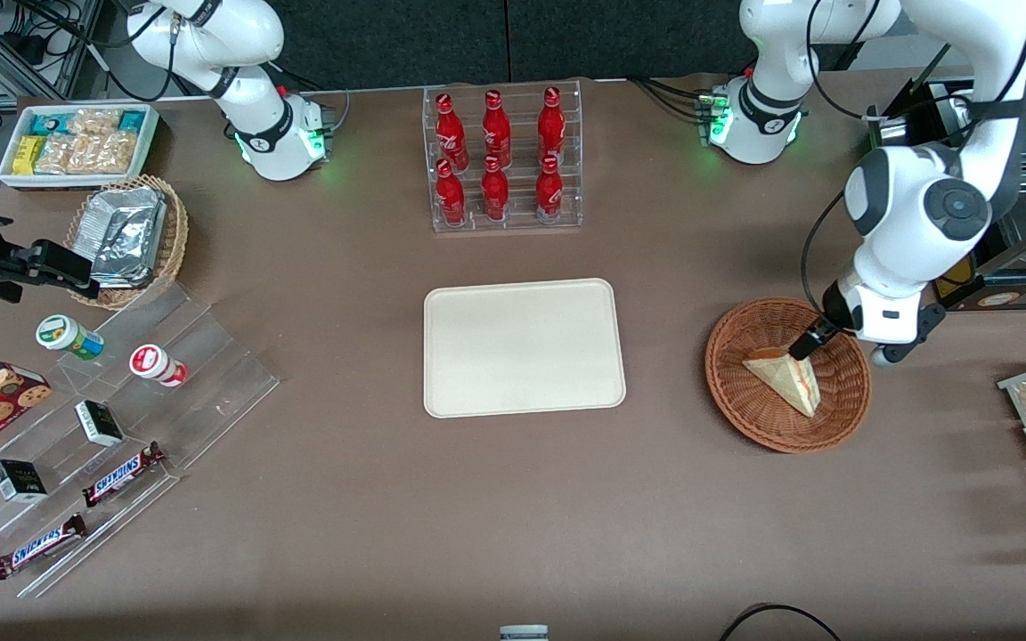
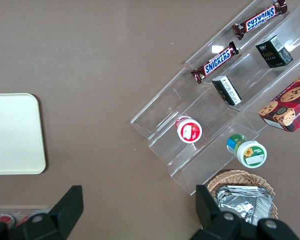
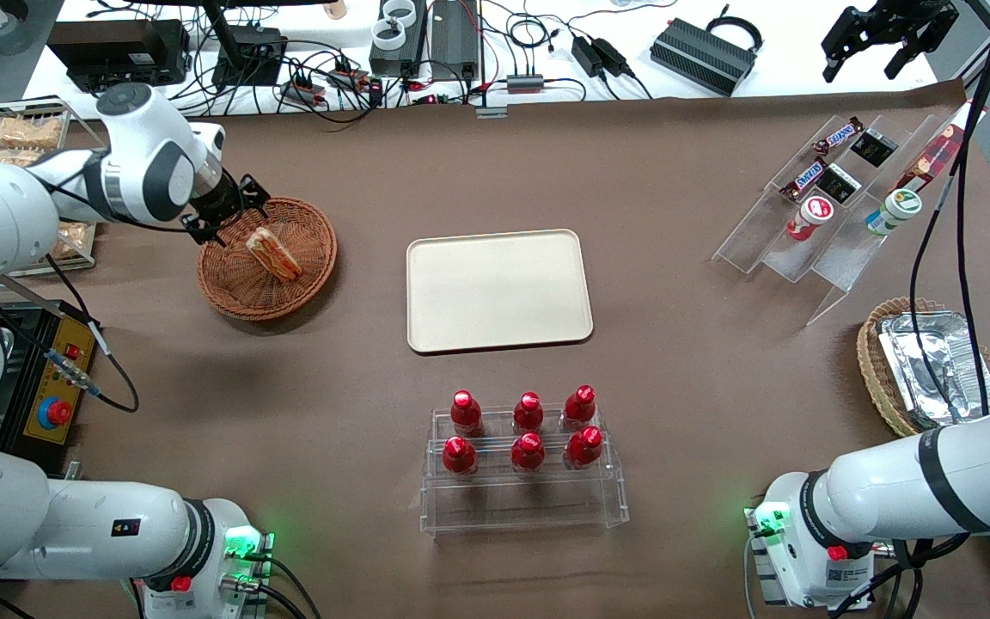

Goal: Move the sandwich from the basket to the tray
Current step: 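Lower the open left gripper onto the wrapped sandwich in the basket, then close the left gripper on the sandwich and lift it, then carry the sandwich with the left gripper over the cream tray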

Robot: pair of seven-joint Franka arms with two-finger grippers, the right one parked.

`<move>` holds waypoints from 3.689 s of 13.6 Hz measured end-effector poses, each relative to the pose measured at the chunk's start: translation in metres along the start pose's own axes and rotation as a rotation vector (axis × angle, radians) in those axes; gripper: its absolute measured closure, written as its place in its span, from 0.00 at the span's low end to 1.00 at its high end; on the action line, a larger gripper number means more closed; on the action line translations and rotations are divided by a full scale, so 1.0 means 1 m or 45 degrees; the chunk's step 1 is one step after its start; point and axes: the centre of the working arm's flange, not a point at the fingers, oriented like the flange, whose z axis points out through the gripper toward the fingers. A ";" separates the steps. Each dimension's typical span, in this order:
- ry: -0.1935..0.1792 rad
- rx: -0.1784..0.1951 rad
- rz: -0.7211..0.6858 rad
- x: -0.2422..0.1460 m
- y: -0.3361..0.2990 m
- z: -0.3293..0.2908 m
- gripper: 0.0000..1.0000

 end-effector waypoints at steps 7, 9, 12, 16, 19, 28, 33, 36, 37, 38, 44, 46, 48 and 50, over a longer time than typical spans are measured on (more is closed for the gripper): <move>-0.010 0.006 -0.007 -0.006 -0.006 0.043 0.00; -0.017 0.012 -0.008 -0.006 -0.006 0.047 0.00; -0.016 0.010 -0.014 -0.007 -0.006 0.049 0.11; -0.016 0.002 -0.029 -0.009 0.002 0.052 0.56; -0.015 -0.006 -0.024 -0.009 0.012 0.053 0.75; -0.099 0.177 0.224 -0.017 0.102 -0.055 0.86; -0.087 0.174 0.445 -0.093 0.174 -0.090 0.86; -0.100 0.174 0.614 -0.164 0.222 -0.075 0.86; -0.106 0.174 0.661 -0.184 0.237 -0.066 0.86; -0.111 0.168 0.700 -0.200 0.252 -0.054 0.86; -0.133 0.094 0.820 -0.273 0.306 0.015 0.86; -0.140 0.094 0.861 -0.298 0.311 0.031 0.86; -0.142 0.089 0.872 -0.320 0.317 0.043 0.86; -0.150 0.098 0.873 -0.330 0.322 0.054 0.86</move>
